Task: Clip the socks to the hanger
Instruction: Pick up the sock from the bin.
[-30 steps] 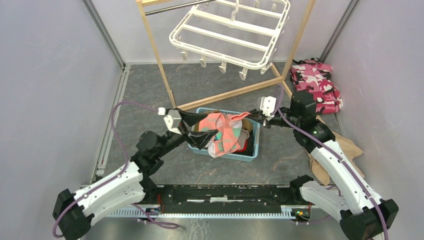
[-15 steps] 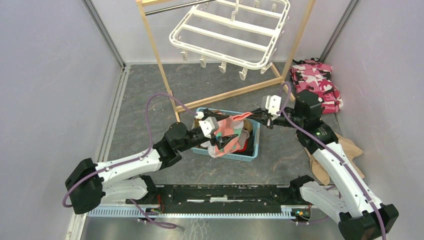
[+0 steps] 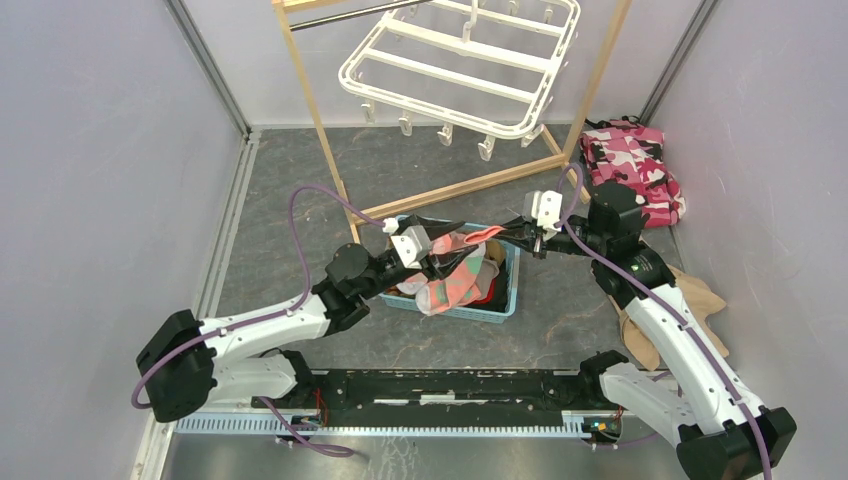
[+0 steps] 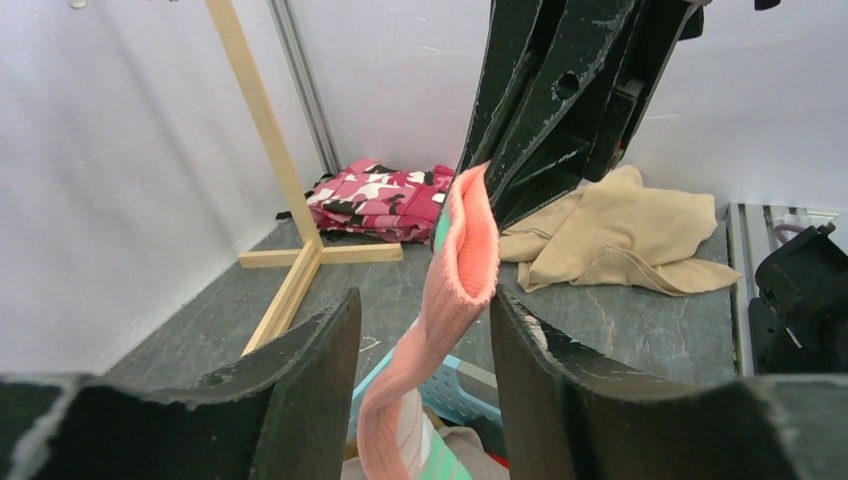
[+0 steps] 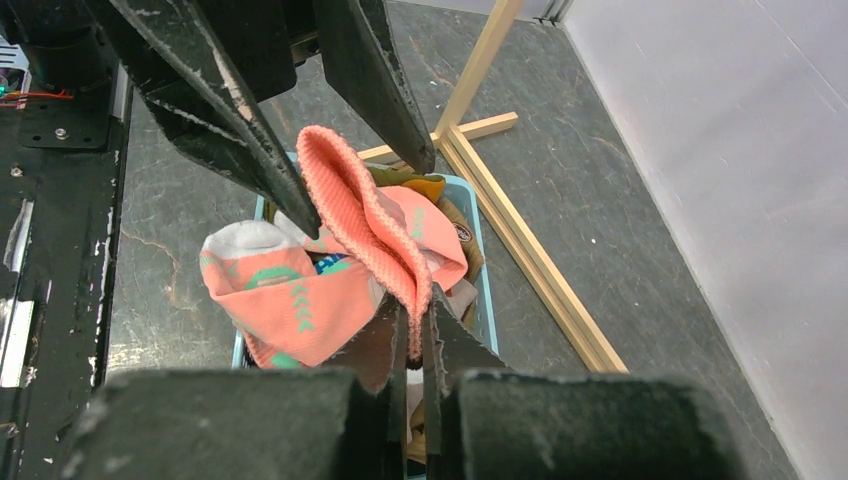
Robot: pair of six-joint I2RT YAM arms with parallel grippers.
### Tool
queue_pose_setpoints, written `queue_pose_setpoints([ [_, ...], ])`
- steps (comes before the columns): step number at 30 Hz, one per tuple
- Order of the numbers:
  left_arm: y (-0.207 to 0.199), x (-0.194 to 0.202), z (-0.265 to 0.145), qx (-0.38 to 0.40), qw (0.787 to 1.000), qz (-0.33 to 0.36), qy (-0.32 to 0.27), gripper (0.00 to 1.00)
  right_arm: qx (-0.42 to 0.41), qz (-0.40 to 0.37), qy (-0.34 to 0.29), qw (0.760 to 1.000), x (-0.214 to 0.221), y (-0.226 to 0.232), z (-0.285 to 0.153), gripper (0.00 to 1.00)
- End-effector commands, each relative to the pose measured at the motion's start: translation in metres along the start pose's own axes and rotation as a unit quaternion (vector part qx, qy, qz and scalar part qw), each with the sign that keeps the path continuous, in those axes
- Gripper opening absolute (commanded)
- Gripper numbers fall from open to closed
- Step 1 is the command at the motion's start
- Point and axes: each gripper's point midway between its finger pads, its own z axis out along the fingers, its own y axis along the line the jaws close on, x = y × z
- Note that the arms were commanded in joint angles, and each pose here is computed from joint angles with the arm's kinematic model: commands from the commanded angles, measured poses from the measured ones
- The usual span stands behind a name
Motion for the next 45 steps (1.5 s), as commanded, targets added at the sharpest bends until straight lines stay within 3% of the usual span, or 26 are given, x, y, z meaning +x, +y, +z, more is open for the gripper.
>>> queue_pose_setpoints([
  [1,0.004,-0.025,0.008,-0.011,0.999,-0.015,-0.048,0.53,0.003,-0.014,-0.019,1.0,-0.012,-0.004,0.0,0.03],
  [8,0.002,-0.023,0.009,-0.005,0.999,-0.019,-0.045,0.26,0.002,-0.013,-0.021,1.0,-0.013,-0.005,0.0,0.04],
  [11,0.0,-0.024,0.009,-0.001,0.999,-0.017,-0.047,0.03,0.002,-0.012,-0.021,1.0,-0.013,-0.004,0.0,0.05],
  [14,0.0,-0.025,0.008,0.001,0.999,-0.018,-0.049,0.02,0.001,-0.013,-0.021,1.0,-0.014,-0.004,0.0,0.1],
  [20,0.006,-0.022,-0.001,-0.019,0.999,-0.002,-0.039,0.02,0.005,-0.05,-0.008,0.999,-0.025,-0.009,-0.007,0.47],
  [25,0.022,-0.021,-0.011,-0.064,0.998,0.003,-0.024,0.02,0.038,-0.1,0.005,0.994,-0.047,-0.025,-0.018,0.69],
  [26,0.024,-0.023,-0.013,-0.07,0.997,0.003,-0.025,0.02,0.048,-0.111,0.003,0.993,-0.05,-0.028,-0.02,0.77],
  [27,0.025,-0.024,-0.014,-0.073,0.997,0.006,-0.024,0.02,0.057,-0.123,-0.003,0.991,-0.053,-0.03,-0.021,0.93],
  [28,0.025,-0.024,-0.015,-0.074,0.997,0.007,-0.022,0.02,0.067,-0.134,-0.01,0.989,-0.056,-0.032,-0.023,0.98],
  [35,0.028,-0.02,-0.021,-0.083,0.996,0.02,-0.011,0.02,0.061,-0.123,-0.064,0.988,-0.079,-0.033,-0.017,0.98],
  [38,0.029,-0.018,-0.022,-0.085,0.996,0.025,-0.009,0.02,0.108,-0.093,-0.078,0.987,-0.089,-0.052,-0.018,0.97],
  [41,0.029,-0.016,-0.022,-0.082,0.996,0.033,-0.005,0.02,0.151,-0.073,-0.112,0.979,-0.101,-0.063,-0.023,0.91],
  [45,0.029,-0.016,-0.02,-0.079,0.996,0.043,0.0,0.02,0.191,-0.039,-0.15,0.969,-0.112,-0.073,-0.026,0.75],
])
